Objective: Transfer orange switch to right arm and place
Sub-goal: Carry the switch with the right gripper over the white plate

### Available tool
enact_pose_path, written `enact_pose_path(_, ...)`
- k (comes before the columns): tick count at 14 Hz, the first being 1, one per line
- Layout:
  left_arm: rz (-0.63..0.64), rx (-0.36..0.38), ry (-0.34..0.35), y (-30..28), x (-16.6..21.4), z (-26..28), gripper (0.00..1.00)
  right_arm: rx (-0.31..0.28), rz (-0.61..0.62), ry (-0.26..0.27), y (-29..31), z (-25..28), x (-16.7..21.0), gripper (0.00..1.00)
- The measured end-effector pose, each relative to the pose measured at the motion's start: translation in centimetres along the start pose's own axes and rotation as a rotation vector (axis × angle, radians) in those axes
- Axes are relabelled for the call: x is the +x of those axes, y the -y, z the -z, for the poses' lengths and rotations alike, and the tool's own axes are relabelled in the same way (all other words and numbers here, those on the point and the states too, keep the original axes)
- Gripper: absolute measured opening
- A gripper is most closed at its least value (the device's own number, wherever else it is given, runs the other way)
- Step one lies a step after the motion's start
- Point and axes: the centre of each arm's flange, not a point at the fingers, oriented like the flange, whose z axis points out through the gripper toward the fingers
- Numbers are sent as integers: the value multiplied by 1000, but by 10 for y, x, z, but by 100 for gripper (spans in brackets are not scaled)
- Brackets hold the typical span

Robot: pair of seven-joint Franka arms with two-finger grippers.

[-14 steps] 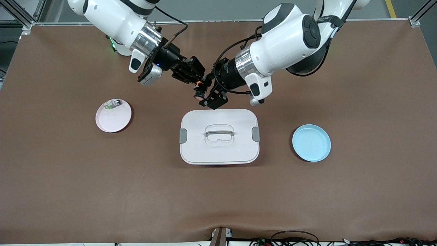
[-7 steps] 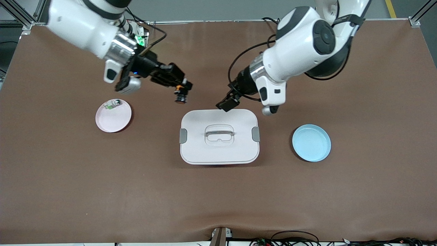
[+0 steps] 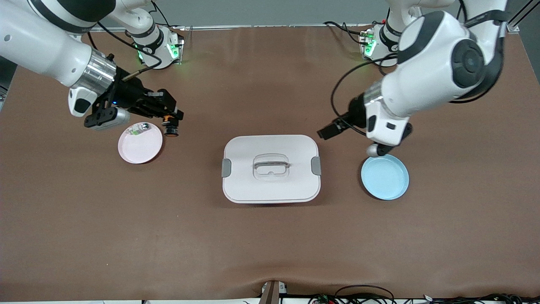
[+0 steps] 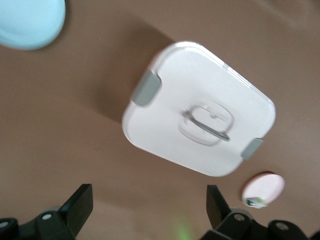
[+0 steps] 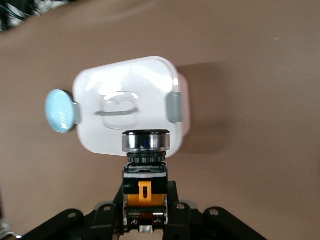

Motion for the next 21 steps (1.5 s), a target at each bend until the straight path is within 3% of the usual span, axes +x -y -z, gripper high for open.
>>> enact_pose_path(4, -296, 149, -126, 69, 68, 32, 100, -226, 202, 13, -18, -2, 0, 33)
enact_pose_path(7, -385, 204, -109, 143, 117, 63, 100, -327, 470, 50, -27, -2, 2, 33)
enact_pose_path(12, -402, 196, -130, 241, 159, 112, 100, -350, 713, 130, -56, -2, 9, 33)
enact_pose_path(14, -406, 210, -158, 252, 144, 125, 100, -367, 807, 166, -77, -7, 13, 33)
enact_pose_path(18, -424, 251, -246, 251, 92, 126, 100, -372, 1025, 185, -131, -42, 17, 33)
enact_pose_path(21, -429, 261, -263, 250, 80, 125, 100, -361, 1093, 221, -162, -58, 12, 33)
